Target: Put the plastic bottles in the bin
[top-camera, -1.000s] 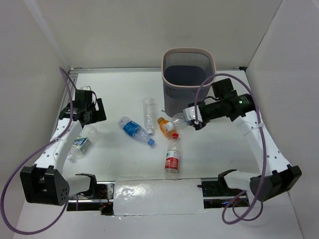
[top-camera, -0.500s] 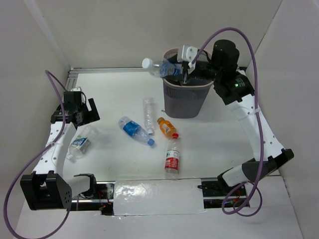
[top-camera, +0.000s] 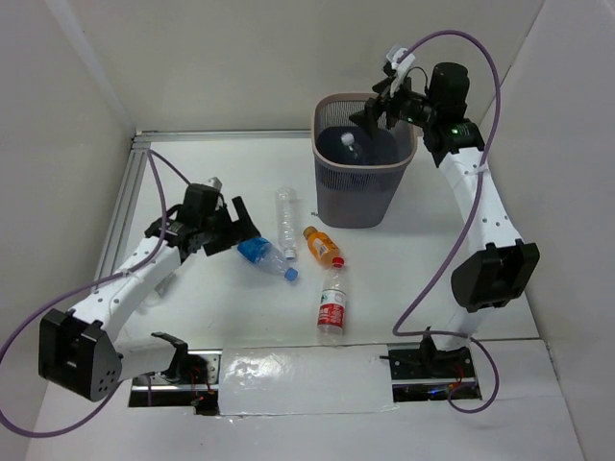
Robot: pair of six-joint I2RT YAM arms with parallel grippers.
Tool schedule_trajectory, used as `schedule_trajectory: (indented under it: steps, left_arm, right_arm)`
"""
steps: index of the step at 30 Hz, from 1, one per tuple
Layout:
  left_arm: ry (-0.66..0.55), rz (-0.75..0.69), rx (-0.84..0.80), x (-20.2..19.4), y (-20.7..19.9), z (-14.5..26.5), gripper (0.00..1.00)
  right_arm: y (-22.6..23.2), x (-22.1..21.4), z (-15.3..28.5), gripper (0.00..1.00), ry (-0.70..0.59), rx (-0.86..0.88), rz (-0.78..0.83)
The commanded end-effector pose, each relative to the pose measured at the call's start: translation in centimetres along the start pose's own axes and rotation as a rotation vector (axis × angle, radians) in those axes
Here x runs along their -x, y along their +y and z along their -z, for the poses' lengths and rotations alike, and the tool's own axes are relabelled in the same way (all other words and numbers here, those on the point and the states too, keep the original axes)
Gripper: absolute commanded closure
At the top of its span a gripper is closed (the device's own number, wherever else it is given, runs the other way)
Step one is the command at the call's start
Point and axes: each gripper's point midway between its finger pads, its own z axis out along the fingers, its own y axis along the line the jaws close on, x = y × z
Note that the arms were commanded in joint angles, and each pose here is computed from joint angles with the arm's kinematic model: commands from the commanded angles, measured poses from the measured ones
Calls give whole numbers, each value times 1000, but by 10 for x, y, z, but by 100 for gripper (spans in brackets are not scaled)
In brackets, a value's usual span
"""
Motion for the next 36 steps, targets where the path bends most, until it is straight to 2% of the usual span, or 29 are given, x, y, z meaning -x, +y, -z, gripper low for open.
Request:
schedule_trajectory:
  steps: [1, 2, 8, 10, 11, 12, 14, 16, 20, 23, 27, 28, 29, 31, 32, 34, 36]
  left_arm:
    - [-36, 227, 5, -2, -22, -14, 0]
    - [-63, 284, 35, -1, -23, -20, 0]
    - [-58, 369, 187, -29, -24, -36, 0]
    - [-48, 392, 266, -37, -19, -38, 0]
    - [-34, 401, 293, -41, -16, -42, 0]
    - [-22, 408, 335, -46, -14, -51, 0]
    - [5, 398, 375, -55, -12, -61, 0]
    - [13, 411, 418, -60, -6, -76, 0]
    - [18, 408, 398, -65, -12, -98, 0]
    - [32, 397, 400, -66, -15, -110, 0]
    - [80, 380, 470, -82, -2, -128, 0]
    - [80, 380, 471, -82, -2, -128, 5]
    - [93, 374, 496, -90, 8, -127, 10]
    - [88, 374, 461, -87, 2, -124, 24]
    - [83, 352, 461, -86, 5, -120, 44]
    - [46, 306, 421, -80, -7, -110, 61]
    - [-12, 255, 358, -63, -24, -86, 77]
  right_arm:
    - [-5, 41, 21, 0, -75, -18, -10]
    - [-10, 44, 27, 0, -78, -34, -22]
    - [2, 53, 76, 0, -41, -47, -121]
    - [15, 46, 95, 5, -28, -9, -134]
    - [22, 40, 101, 9, -11, 7, -161]
    - [24, 34, 109, 28, -2, 10, -145]
    - [43, 21, 122, 47, 21, 49, -166]
    - [55, 3, 128, 53, 46, 68, -177]
    - [73, -10, 146, 53, 69, 84, -186]
    - [86, -24, 152, 48, 89, 109, -216]
    - [91, -38, 154, 24, 111, 108, -252]
    - [92, -40, 155, 18, 116, 111, -254]
    - [94, -40, 155, 18, 114, 123, -247]
    - [103, -42, 157, 21, 120, 157, -260]
    - [107, -41, 159, 38, 112, 176, -214]
    - [123, -41, 164, 61, 107, 236, -200]
    - [132, -40, 168, 86, 81, 279, -104]
